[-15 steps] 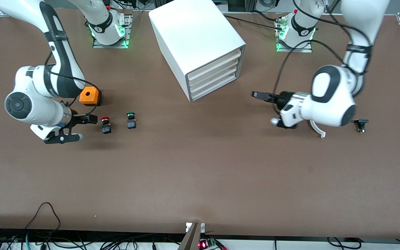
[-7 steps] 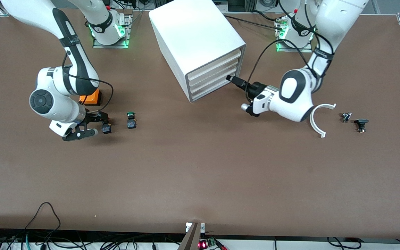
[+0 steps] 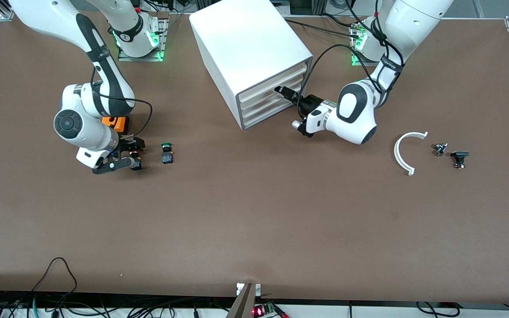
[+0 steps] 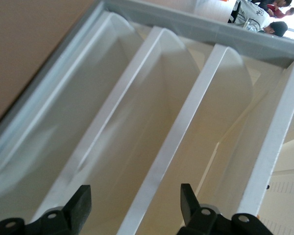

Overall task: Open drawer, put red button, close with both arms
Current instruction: 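Pull the drawer open with the left gripper while the right gripper grasps the red button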

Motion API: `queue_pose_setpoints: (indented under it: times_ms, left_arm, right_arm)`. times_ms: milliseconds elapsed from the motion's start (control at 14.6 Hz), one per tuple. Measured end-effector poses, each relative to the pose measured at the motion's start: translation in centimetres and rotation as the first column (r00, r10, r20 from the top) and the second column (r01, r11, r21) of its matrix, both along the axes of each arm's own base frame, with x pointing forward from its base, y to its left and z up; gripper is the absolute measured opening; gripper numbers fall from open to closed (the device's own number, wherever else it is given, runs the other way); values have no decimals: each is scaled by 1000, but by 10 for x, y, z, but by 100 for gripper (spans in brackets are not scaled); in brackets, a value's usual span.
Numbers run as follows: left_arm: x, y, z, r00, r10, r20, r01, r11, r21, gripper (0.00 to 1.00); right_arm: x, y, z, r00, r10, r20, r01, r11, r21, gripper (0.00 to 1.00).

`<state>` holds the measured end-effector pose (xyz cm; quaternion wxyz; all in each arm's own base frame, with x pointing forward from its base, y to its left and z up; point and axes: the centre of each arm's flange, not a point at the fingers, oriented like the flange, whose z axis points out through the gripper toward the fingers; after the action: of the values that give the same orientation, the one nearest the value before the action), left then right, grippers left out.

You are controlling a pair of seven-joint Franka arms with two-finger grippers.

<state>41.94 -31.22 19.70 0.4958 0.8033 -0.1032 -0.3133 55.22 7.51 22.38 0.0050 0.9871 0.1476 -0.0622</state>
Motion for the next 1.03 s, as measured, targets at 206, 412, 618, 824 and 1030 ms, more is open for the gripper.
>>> queue_pose_setpoints:
  times_ms: [206,412,618,824,1030]
  left_arm:
    - [-5,-1,-4,1000,2,-3,-2,1000,9,45]
    - [-4,-3,0,1000,11,1,-11,1000,-7,25]
    - [10,11,2,998,53,28,-54,999,2,22]
    - [51,52,14,982,147,119,-148,989,1,16]
    - [88,88,24,952,234,199,-243,970,22,16]
  right_arm:
    - [-1,1,-13,1000,10,11,-10,1000,2,100]
    - [-1,0,-34,1000,20,20,-21,1000,3,100]
    - [-1,0,-45,1000,22,18,-22,1000,2,100]
    - [-1,0,-45,999,23,22,-23,1000,2,88]
    - [0,0,-45,999,26,23,-26,1000,3,77]
